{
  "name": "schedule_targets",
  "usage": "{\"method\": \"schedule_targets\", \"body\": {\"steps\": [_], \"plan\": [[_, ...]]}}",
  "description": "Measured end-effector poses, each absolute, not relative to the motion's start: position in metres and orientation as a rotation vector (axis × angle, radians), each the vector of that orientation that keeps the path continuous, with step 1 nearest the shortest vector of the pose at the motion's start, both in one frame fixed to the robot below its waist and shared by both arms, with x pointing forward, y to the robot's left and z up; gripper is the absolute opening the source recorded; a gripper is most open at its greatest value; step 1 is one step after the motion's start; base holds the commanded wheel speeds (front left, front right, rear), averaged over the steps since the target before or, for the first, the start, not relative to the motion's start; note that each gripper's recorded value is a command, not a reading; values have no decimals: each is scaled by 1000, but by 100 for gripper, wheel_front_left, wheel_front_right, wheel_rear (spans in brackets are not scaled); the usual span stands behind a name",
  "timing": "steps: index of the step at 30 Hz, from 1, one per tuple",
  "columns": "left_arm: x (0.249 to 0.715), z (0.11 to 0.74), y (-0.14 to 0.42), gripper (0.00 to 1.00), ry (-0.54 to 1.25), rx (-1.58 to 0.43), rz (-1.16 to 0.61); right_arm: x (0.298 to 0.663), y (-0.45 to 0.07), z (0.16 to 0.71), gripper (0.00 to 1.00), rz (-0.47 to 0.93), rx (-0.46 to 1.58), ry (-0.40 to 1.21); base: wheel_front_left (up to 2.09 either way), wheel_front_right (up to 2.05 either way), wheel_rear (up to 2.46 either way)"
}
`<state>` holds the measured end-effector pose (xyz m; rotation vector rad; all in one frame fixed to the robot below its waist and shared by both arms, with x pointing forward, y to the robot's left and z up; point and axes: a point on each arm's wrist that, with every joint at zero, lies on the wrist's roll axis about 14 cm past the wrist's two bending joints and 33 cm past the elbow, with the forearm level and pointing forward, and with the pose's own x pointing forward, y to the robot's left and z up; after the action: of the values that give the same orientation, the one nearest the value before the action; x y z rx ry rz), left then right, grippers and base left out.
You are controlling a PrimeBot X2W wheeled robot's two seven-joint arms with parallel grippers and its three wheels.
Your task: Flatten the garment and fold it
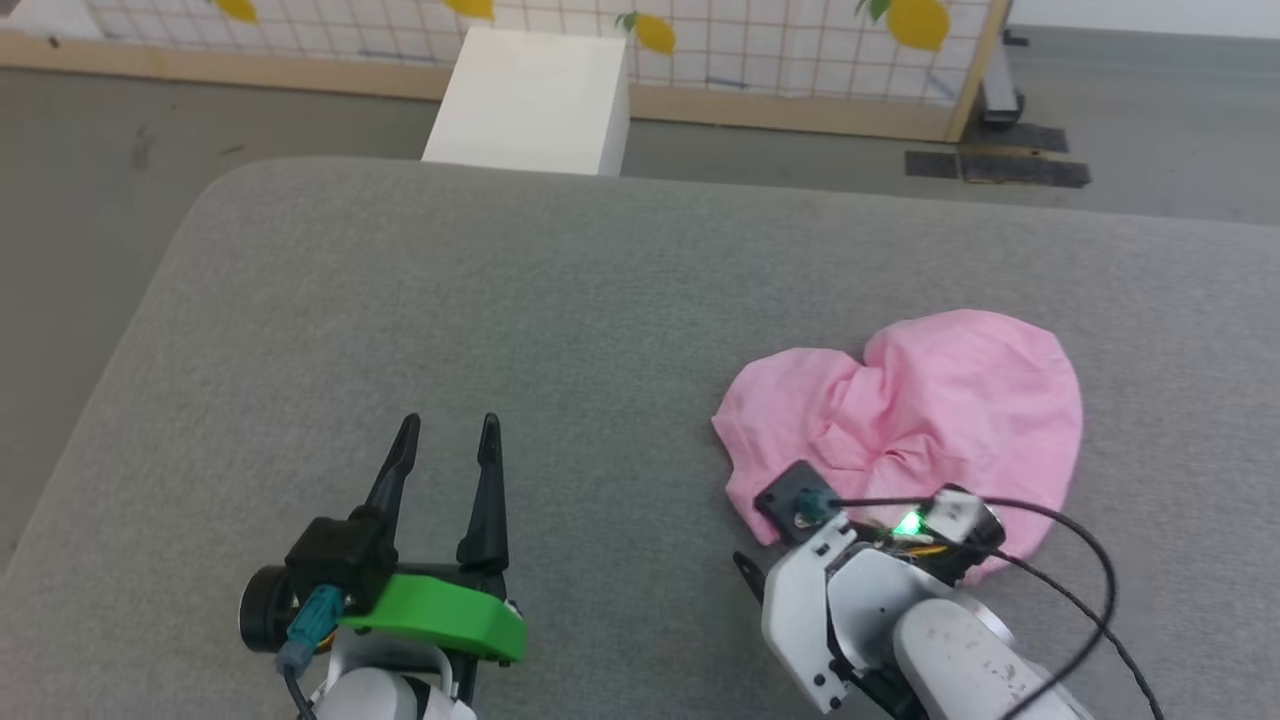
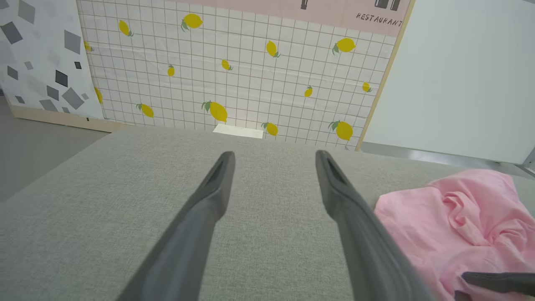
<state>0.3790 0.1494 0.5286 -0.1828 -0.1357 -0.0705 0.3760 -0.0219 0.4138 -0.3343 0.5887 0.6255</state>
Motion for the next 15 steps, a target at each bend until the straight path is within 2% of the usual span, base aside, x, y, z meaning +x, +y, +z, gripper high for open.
{"method": "schedule_targets", "body": {"steps": [6,7,8,9,10,11,15], "plan": [[382,525,157,100,-127,-189,-42,371,-15,381,100,691,-451,758,0,0,0],[383,524,158,100,-126,-190,-40,373,-14,379,95,693,-448,769,0,0,0],[383,523,159,100,-123,-187,-35,376,-13,378,57,695,-447,778,0,0,0],[383,522,161,100,-120,-185,-31,377,-12,378,38,697,-444,783,0,0,0],[383,521,162,100,-117,-183,-26,379,-10,377,15,699,-442,784,0,0,0],[383,520,163,100,-115,-181,-24,382,-9,377,0,699,-439,784,0,0,0],[383,518,163,100,-109,-171,-25,391,-3,387,0,697,-389,741,0,0,0]]}}
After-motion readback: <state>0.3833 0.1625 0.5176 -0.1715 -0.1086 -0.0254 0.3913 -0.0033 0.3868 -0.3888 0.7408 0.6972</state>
